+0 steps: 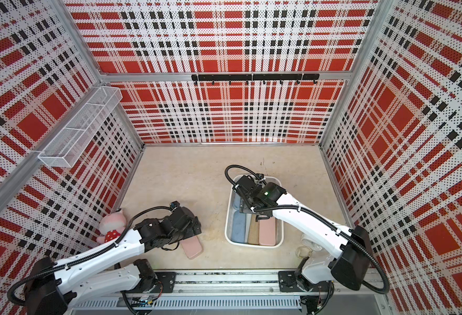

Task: Put the glasses cases into the storage boxes
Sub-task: Place the glasses case in the storage box, then pick up the glasses case at the center of the board.

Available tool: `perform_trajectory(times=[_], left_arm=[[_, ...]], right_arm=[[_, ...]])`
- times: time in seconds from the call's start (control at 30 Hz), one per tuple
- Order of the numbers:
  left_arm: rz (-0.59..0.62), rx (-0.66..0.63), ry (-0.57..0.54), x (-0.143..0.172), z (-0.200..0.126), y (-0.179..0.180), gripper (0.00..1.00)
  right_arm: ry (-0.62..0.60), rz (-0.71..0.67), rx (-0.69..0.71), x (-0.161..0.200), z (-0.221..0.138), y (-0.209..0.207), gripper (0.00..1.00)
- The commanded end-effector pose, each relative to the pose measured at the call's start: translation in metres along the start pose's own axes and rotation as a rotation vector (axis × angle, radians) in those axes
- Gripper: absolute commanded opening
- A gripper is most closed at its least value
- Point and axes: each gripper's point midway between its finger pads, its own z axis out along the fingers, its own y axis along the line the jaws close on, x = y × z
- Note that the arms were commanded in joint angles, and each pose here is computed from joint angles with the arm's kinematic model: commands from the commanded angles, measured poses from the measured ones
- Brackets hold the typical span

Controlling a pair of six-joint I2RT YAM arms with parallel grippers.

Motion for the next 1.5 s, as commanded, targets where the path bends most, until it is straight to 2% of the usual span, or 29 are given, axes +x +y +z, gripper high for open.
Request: perform_trajectory(times=[0.0,0.37,0.6,1.03,1.47], left_arm=[[-0.026,-0.03,0.051,0.014,0.004,0.012,0.98],[-0.023,-0.052,0.133,0.027,0.025,0.016,0.98],[-0.049,-0.074,0.126,0.026,0.029,0.029,0.98],[0.045,-0.114,0.131,0.019,0.043,0.024,1.0],[0.179,-0.14,0.147,0.022,0.048,0.007,0.85]], right_arm=[[-0.048,0.034,-0.015,-0.01,-0.011,0.001,0.88],[-0.04,0.035,-0.017,-0.004,-0.006,-0.001,0.88],[-0.038,0.026,-0.015,-0.002,-0.005,-0.003,0.87],[-0.034,0.023,-0.024,-0.003,-0.005,0.001,0.87],[-0.044,0.029,-0.026,-0.006,-0.007,0.002,0.81]])
